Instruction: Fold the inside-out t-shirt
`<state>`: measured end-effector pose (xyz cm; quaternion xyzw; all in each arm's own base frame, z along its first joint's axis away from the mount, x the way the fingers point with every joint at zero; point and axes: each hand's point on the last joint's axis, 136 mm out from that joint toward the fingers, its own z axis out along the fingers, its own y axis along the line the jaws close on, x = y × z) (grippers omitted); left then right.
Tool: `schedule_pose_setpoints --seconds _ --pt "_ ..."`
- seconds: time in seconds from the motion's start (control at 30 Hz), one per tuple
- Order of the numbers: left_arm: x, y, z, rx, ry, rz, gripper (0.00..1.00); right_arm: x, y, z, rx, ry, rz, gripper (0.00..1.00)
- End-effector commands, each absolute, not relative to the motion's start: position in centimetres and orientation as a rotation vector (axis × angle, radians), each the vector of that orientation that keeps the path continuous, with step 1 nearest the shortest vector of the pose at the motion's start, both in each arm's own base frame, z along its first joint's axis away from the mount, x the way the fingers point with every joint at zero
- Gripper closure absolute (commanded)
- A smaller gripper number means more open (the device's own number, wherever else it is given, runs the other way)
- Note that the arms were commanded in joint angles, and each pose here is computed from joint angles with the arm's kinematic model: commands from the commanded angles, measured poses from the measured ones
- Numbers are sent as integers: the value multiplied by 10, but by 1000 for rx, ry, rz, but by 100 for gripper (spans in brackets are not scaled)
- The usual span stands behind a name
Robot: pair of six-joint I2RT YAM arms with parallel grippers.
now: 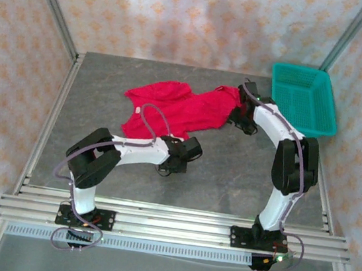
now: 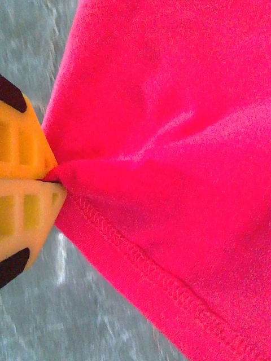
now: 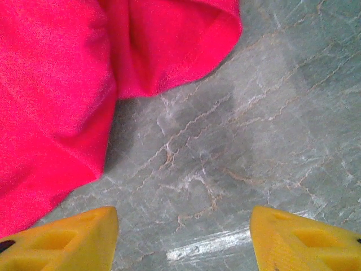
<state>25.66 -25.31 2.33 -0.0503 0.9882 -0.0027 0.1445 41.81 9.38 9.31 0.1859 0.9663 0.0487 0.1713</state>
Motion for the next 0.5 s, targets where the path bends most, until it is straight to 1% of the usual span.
schedule_pose_setpoints --seconds 0.0,0.1,0.23,0.3,0.37,0.4,0.43,0.47 --pt "261 -210 63 -125 2793 180 100 436 99 77 549 2745 159 36" --pt "273 -174 104 -200 2748 149 100 460 104 67 548 2733 159 35" --pt "288 -112 156 -382 2644 60 100 495 110 58 557 2699 179 35" --pt "292 -88 174 -465 2588 8 100 512 112 53 573 2677 199 35" --pt "295 -70 186 -528 2549 -25 100 522 116 48 585 2679 211 39" --pt "296 -63 191 -554 2537 -44 100 526 119 48 584 2682 227 49" --pt "298 -59 195 -573 2528 -62 100 526 120 50 590 2691 226 71" --pt "300 -55 197 -584 2524 -65 100 524 118 54 595 2699 219 89"
